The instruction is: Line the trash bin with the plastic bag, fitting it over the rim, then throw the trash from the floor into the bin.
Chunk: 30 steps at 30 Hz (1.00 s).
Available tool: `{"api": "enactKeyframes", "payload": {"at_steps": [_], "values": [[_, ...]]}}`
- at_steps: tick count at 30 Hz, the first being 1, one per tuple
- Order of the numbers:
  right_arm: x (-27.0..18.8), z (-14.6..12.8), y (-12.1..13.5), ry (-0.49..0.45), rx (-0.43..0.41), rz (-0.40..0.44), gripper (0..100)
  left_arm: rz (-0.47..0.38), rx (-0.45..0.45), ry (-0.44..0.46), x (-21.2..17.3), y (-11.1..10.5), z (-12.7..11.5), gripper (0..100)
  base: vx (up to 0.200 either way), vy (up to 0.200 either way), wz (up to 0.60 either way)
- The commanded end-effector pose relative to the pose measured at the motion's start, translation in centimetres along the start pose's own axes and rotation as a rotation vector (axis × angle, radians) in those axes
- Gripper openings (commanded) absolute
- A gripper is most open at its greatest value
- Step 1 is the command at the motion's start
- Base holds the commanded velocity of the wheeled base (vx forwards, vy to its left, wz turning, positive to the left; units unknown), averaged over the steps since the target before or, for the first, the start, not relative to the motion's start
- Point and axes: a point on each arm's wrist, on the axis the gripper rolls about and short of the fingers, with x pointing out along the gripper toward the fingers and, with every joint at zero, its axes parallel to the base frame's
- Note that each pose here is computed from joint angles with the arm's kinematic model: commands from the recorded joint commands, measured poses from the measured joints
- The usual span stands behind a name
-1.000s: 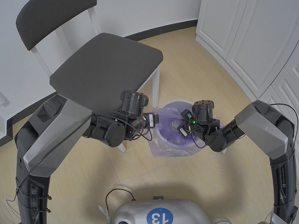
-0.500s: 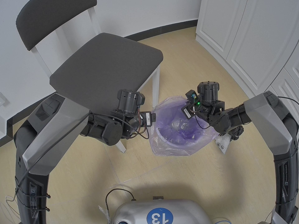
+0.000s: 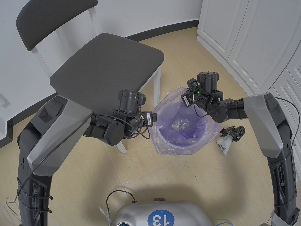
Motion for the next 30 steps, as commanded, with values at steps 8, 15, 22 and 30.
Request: {"api": "enactKeyframes", "payload": {"at_steps": [8,15,22,30], "values": [[1.4,-1.9,1.3,0.023,-0.001,0.016,0,0.003,-0.002,-0.003,0.4,0.0,-0.2,100,0.000,0.000,0.00],[1.3,-0.5,1.1,-0.116,0.056,-0.027,100,0.003,-0.003,0.000,0.2,-0.2,-0.4,100,0.000,0.000,0.00],[-0.9,1.0,0.0,-0.099,0.075,-0.016,100,0.010,0.031,-0.012,-0.1,-0.2,-1.5,100,0.000,0.000,0.00],[-3.9,1.7,-0.6,0.024,0.250,0.081,100,0.024,0.158,-0.101,-0.1,0.3,-3.1,100,0.000,0.000,0.00]]}}
